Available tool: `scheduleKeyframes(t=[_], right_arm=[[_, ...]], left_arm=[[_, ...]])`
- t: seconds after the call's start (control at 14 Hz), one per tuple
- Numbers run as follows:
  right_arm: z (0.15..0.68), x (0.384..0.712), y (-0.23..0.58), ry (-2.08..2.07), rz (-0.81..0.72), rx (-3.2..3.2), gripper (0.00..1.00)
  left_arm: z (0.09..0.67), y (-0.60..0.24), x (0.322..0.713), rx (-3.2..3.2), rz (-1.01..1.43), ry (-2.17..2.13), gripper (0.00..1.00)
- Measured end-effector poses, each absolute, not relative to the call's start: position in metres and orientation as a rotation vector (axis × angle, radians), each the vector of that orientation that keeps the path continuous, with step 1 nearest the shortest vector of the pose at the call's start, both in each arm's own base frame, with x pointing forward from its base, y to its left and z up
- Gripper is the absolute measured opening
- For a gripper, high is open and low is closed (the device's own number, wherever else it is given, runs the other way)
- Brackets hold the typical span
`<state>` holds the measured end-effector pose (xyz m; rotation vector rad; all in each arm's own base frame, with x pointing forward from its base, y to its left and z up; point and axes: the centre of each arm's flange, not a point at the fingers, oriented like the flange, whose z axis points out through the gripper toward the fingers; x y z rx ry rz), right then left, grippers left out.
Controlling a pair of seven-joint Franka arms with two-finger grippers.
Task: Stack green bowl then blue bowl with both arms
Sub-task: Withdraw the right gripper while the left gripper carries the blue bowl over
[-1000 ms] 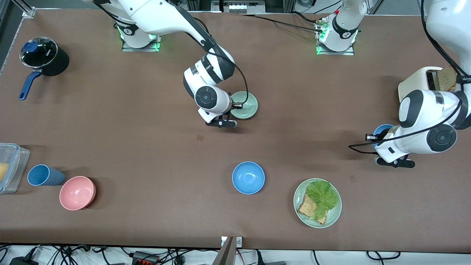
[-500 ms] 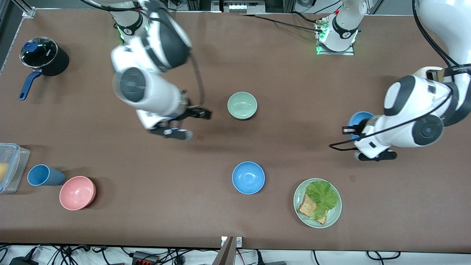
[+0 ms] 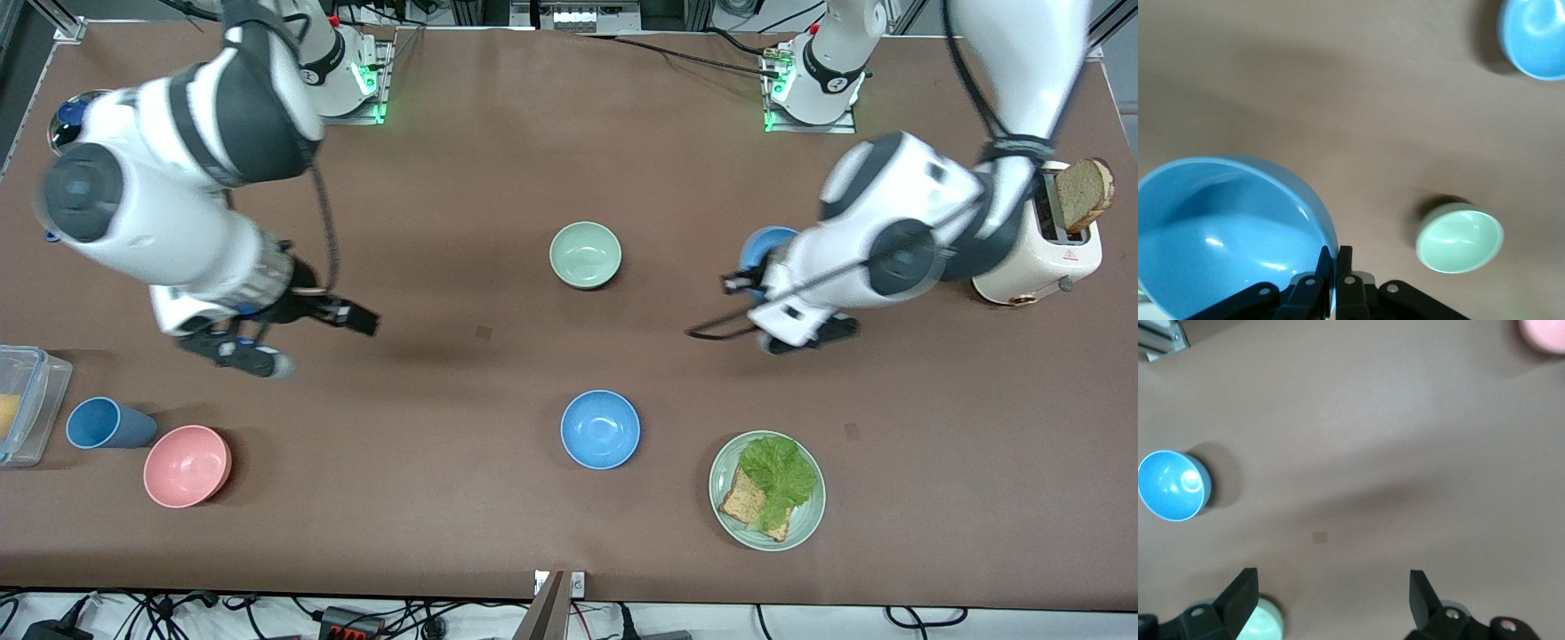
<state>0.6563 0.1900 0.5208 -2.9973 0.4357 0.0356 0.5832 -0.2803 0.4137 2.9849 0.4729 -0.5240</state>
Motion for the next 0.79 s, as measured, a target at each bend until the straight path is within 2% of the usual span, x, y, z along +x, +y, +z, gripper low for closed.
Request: scheduleKeyframes(t=[0.43, 0.79], right_arm=[[0.546, 0.669, 0.096, 0.377, -0.047, -3.009, 1.0], [0.576, 0.663, 0.008, 0.277, -0.118, -3.042, 1.0]], left_arm=[[0.381, -0.396, 0.558, 2.859, -0.474, 0.728, 0.04], [0.358, -0.45, 0.536, 2.799, -0.464, 0.779, 0.04]])
